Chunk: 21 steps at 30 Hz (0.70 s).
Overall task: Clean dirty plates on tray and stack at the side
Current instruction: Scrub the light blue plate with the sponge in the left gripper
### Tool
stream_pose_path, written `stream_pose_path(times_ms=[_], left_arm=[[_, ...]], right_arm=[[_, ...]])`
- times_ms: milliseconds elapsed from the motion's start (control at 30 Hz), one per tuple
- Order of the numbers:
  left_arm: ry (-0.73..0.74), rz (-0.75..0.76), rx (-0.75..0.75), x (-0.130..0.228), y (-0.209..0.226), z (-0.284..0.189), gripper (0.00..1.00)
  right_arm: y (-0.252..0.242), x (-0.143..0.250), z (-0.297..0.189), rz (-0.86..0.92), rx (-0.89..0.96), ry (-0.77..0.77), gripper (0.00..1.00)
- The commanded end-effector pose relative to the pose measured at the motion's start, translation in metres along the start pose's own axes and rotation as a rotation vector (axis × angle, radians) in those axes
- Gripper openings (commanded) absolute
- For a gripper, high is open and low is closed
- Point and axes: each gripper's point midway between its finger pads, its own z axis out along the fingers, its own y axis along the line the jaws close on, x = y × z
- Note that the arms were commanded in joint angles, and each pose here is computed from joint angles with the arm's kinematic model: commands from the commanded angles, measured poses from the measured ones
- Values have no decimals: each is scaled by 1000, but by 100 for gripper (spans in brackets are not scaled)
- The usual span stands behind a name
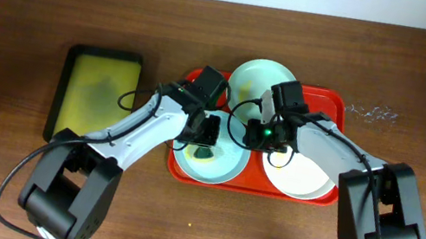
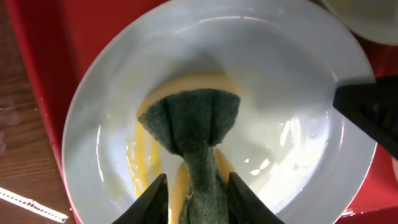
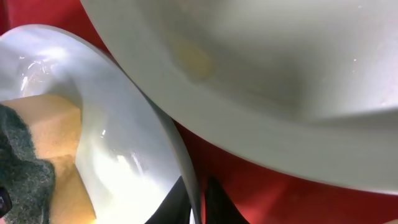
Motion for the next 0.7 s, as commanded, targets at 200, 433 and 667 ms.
stream_pose_path(times_ms=[200, 433, 667], left_arm=[[40, -17, -30, 9, -3, 28, 14], [-32, -49, -330, -5, 65, 17, 0], [-14, -55, -42, -21, 4, -12, 0]], right_arm=[[-6, 9, 11, -5, 24, 33, 11], [-6, 9, 11, -5, 24, 33, 11], [-6, 9, 11, -7, 23, 30, 11]])
